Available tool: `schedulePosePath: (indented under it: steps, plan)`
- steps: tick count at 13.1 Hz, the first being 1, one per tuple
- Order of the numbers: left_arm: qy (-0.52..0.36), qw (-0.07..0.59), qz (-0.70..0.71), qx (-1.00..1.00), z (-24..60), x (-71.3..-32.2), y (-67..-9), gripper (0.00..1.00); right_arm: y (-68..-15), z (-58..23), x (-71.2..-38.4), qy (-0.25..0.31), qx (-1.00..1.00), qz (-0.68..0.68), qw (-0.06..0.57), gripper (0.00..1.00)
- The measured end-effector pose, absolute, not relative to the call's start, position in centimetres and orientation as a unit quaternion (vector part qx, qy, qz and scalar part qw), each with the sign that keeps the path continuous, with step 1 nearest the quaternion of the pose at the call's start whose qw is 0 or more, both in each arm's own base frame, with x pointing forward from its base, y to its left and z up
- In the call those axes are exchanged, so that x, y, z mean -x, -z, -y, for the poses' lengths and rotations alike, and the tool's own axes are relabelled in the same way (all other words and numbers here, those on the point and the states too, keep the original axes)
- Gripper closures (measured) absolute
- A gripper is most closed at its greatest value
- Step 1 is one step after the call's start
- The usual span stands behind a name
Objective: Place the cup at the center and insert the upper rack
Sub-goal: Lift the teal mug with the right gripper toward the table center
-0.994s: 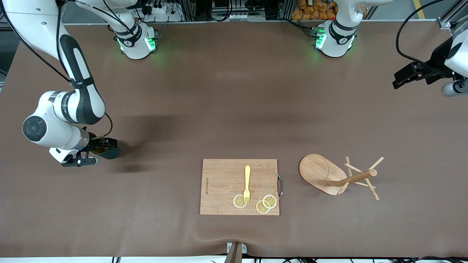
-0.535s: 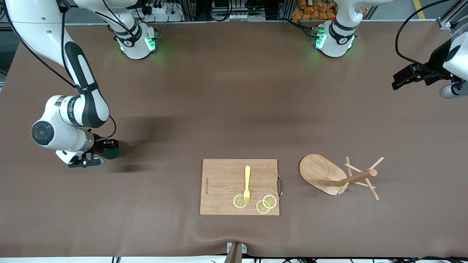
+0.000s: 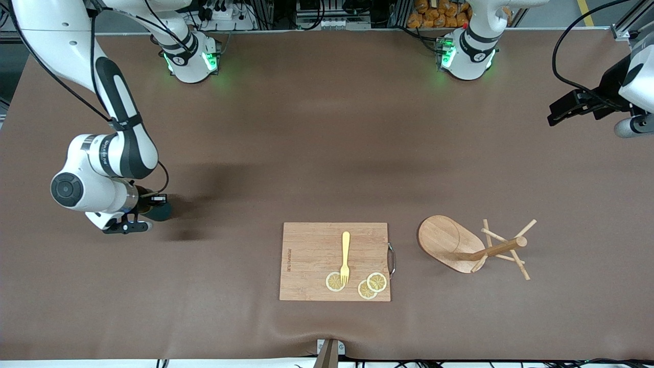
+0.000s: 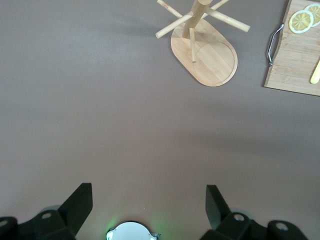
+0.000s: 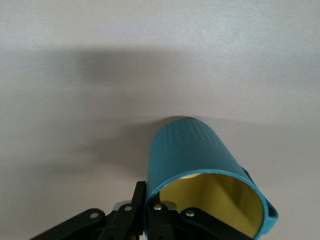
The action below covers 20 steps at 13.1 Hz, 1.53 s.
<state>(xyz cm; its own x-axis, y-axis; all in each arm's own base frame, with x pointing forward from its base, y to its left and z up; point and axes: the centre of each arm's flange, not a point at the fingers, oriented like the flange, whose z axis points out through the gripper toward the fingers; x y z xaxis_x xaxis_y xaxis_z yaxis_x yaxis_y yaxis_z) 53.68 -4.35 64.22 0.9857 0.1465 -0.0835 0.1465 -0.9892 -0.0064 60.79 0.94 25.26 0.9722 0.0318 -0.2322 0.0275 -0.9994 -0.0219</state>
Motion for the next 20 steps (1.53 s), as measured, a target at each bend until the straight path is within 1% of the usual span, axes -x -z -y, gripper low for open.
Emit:
schedulePosePath:
  steps: [3, 6, 8, 12, 15, 17, 20]
  plan:
    - [-0.043, 0.0, 0.074, 0.996, 4.3, -53.7, -64.2, 0.0, -29.1, -6.4, -61.3, -0.145, 0.989, -0.003, 0.016, 0.95]
    - [-0.043, 0.0, 0.074, 0.996, 4.3, -53.7, -64.1, 0.0, -31.4, -15.0, -59.8, -0.149, 0.989, -0.007, 0.013, 0.95]
    - [-0.043, 0.0, 0.073, 0.996, 4.4, -53.7, -64.1, 0.0, -31.8, -21.7, -57.8, -0.148, 0.989, 0.015, 0.007, 0.95]
    - [-0.042, 0.0, 0.073, 0.996, 4.4, -53.7, -64.2, 0.0, -33.1, -33.8, -52.6, -0.153, 0.987, 0.039, 0.031, 0.95]
    - [-0.05, 0.001, 0.073, 0.996, 4.4, -53.7, -63.6, 0.0, -33.7, -41.9, -47.5, -0.141, 0.99, 0.012, 0.018, 0.95]
    - [-0.056, 0.002, 0.073, 0.996, 4.4, -53.7, -63.0, 0.0, -33.0, -46.0, -44.5, -0.126, 0.992, -0.012, 0.018, 0.95]
    - [-0.062, 0.003, 0.075, 0.995, 4.2, -54.0, -62.3, 0.0, -29.6, -48.5, -42.7, -0.125, 0.991, -0.034, 0.009, 0.95]
